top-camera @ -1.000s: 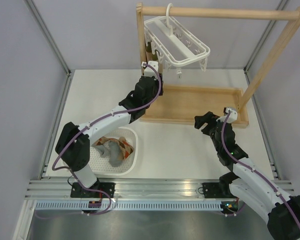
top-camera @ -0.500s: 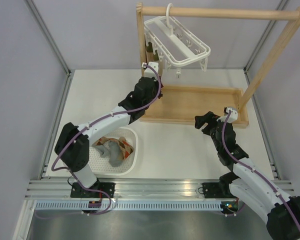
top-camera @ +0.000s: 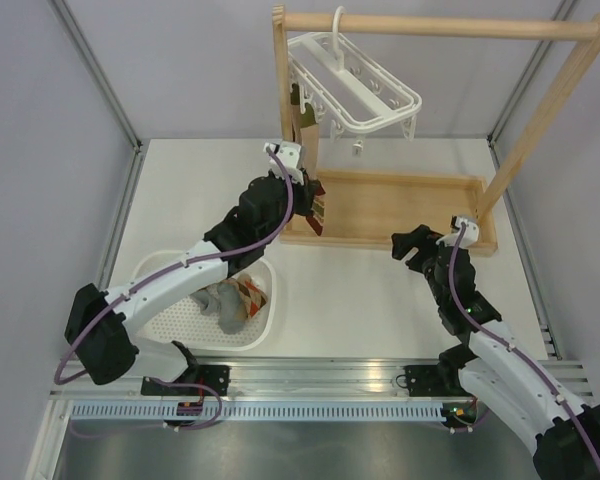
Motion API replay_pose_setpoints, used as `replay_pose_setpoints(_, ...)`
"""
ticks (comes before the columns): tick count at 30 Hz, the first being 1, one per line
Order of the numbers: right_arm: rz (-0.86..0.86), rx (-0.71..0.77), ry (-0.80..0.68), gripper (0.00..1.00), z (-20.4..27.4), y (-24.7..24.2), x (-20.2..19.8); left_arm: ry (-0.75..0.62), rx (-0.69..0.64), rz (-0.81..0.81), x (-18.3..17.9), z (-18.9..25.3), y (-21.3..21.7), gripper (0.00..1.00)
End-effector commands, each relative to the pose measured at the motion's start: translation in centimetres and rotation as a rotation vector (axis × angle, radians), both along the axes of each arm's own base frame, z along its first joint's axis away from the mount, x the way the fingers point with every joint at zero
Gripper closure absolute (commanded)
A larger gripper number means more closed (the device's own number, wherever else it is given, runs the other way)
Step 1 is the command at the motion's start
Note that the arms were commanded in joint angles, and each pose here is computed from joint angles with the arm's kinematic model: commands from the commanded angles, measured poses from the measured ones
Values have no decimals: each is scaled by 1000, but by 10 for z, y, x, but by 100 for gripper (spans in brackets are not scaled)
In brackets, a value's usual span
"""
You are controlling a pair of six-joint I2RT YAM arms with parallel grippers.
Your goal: Remove the socks clipped to the hanger
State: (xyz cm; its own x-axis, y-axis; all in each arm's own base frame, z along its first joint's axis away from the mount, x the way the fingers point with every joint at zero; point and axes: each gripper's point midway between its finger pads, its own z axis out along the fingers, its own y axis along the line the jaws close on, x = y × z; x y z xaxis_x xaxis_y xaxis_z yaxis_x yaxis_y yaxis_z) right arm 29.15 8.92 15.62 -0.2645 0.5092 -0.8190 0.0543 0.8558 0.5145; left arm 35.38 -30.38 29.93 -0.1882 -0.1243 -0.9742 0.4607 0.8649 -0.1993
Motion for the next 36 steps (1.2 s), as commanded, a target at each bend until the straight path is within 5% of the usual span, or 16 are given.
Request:
replay_pose_setpoints(1,8,21,-32,17,15,1,-1,-44,3,-116,-34,19,-14,98)
replay_pose_setpoints(21,35,-24,-44,18,42,-6,-23,-53,-26,-464,-153,37,-103,98)
replay_pose_setpoints(36,345,22,-253,24,168,50,-20,-101,-23,-337,-155,42,-51,98)
